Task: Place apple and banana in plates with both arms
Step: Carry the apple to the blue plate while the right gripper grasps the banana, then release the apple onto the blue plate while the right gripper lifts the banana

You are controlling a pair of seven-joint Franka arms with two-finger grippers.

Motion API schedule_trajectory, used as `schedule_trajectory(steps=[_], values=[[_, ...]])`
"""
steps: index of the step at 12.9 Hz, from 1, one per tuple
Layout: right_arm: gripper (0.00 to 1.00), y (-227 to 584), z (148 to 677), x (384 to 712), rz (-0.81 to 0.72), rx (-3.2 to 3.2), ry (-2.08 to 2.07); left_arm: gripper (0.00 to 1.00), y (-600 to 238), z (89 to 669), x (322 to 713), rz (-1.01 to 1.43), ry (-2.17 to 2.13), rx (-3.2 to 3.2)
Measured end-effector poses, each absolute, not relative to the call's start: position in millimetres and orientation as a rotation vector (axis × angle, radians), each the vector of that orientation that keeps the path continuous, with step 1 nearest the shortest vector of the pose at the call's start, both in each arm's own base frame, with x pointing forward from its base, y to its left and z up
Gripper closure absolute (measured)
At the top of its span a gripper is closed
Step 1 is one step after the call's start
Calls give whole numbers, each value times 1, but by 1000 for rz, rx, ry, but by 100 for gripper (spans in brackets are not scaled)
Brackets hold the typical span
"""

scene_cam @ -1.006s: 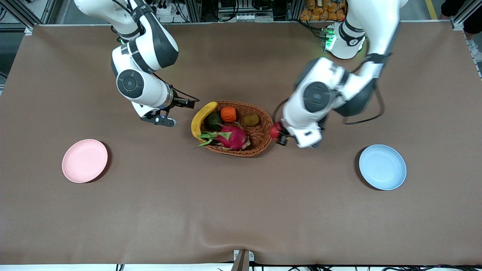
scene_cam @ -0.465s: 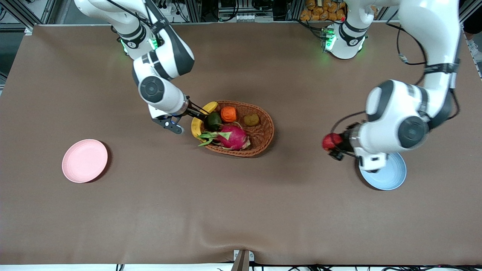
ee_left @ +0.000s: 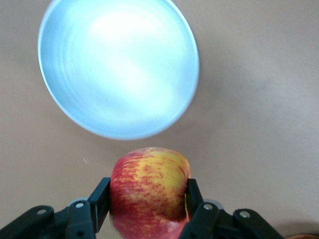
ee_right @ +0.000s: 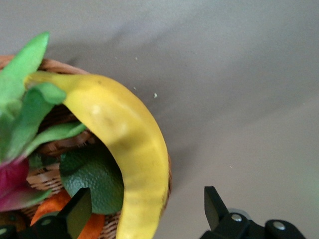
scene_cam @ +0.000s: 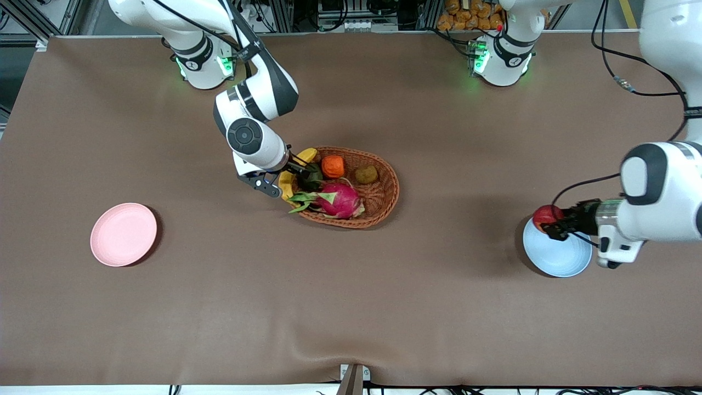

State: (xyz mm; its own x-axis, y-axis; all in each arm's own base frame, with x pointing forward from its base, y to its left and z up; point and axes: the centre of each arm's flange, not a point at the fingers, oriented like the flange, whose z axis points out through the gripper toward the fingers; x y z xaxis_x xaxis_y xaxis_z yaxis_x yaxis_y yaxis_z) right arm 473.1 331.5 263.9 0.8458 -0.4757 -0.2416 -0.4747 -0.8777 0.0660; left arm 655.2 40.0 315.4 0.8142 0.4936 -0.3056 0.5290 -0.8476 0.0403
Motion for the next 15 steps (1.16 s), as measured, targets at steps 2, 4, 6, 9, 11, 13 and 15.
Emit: schedule_trajectory(steps=[2, 4, 6, 9, 11, 13, 15], values=[[3, 331, 256, 474, -400, 3006, -778, 35, 71, 289, 656, -418, 705, 2875], [15, 331, 249, 474, -403, 3000, -780, 35, 84, 263, 657, -405, 625, 2876], [42, 330, 246, 474, -405, 2996, -780, 35, 85, 244, 661, -371, 501, 2889], [61, 332, 247, 475, -402, 3000, -778, 35, 84, 226, 663, -345, 337, 2901], [61, 335, 256, 478, -433, 2988, -763, 29, 80, 228, 665, -330, 268, 2910], [61, 341, 288, 489, -511, 2961, -717, 11, 71, 250, 674, -295, 214, 2941], [61, 329, 321, 510, -538, 2989, -638, 0, 49, 298, 675, -318, 155, 2959]])
